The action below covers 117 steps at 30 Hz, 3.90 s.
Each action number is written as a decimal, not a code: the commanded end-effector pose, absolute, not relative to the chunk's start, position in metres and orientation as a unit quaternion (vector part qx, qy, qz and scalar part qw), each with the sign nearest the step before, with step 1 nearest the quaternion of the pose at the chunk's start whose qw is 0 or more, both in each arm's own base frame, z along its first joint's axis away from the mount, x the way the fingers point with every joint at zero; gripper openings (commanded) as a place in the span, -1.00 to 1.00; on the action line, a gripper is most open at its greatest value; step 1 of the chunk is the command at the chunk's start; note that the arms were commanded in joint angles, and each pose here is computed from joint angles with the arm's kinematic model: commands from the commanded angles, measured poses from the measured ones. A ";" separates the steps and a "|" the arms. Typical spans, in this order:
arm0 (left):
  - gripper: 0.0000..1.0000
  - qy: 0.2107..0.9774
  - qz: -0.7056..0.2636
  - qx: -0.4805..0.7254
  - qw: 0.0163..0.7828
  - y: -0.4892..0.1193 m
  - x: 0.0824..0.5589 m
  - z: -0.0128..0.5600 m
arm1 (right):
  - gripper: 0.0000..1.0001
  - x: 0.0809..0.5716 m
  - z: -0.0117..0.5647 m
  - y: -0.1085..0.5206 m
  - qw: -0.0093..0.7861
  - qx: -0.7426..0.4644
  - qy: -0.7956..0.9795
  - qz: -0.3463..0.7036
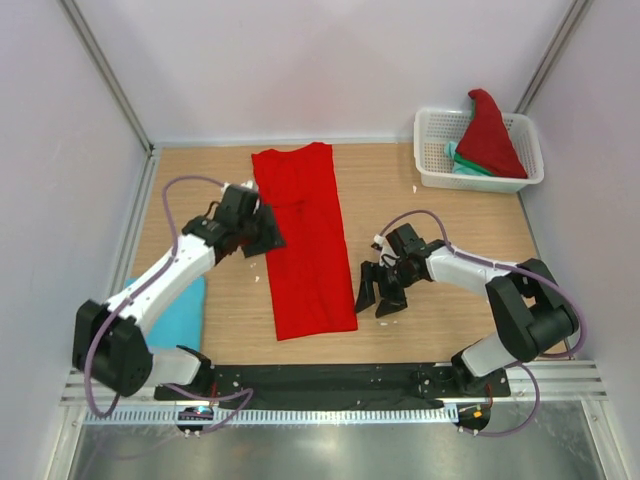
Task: Fold and stack the t-shirts
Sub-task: Fold the tshirt
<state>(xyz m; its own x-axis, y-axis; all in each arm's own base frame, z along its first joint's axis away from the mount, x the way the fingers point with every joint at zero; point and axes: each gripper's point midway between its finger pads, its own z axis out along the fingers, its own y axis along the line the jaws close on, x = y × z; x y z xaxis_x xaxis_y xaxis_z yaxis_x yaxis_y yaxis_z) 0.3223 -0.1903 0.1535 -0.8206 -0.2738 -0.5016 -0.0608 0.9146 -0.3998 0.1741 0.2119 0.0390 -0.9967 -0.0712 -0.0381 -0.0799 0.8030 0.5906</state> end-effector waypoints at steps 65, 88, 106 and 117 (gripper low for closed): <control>-1.00 0.953 -0.176 -0.248 0.009 -0.158 0.110 -0.003 | -0.97 0.122 -0.003 0.236 -0.021 -0.011 0.941 0.337; -1.00 0.946 -0.216 -0.210 0.121 -0.176 0.185 0.090 | -0.97 0.197 0.083 0.272 0.037 -0.035 0.924 0.379; -1.00 0.917 -0.278 -0.258 0.125 -0.164 0.394 0.100 | -0.97 0.405 0.094 0.283 0.060 -0.005 0.923 0.380; -1.00 0.913 -0.264 -0.282 0.128 -0.145 0.414 0.088 | -0.97 0.436 0.084 0.288 0.066 0.004 0.912 0.404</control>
<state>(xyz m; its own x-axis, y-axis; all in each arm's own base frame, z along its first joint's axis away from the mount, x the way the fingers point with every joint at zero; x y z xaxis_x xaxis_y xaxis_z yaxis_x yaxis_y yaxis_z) 0.3967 -0.1494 0.0766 -0.8102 -0.5834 -0.0568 -0.4760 0.7113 -0.5172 0.4246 0.2845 0.0684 -0.9941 0.0599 -0.0901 -0.0219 0.7038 0.7100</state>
